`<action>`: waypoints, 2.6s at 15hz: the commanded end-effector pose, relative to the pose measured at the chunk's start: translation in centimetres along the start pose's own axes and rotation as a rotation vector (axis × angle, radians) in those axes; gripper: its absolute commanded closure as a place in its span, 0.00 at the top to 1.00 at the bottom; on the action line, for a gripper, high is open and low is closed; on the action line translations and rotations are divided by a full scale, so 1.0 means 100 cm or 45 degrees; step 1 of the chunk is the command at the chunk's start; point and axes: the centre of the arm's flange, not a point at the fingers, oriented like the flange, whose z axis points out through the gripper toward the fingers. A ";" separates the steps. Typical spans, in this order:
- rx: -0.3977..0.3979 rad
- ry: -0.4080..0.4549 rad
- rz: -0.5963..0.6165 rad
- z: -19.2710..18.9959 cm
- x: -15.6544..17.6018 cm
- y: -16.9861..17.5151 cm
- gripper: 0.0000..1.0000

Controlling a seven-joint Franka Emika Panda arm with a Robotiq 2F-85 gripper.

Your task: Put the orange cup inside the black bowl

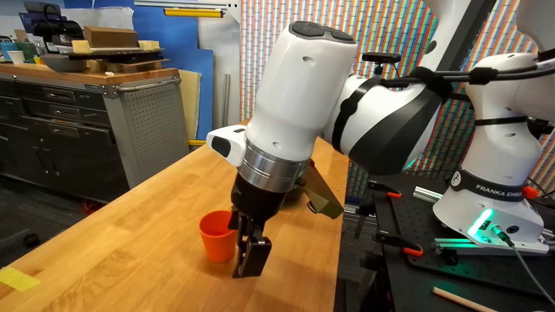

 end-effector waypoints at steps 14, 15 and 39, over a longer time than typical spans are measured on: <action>-0.275 -0.016 -0.047 0.066 0.028 0.025 0.73; -0.290 -0.058 -0.037 0.072 0.021 0.026 0.66; -0.696 0.130 0.609 -0.103 0.027 0.149 0.01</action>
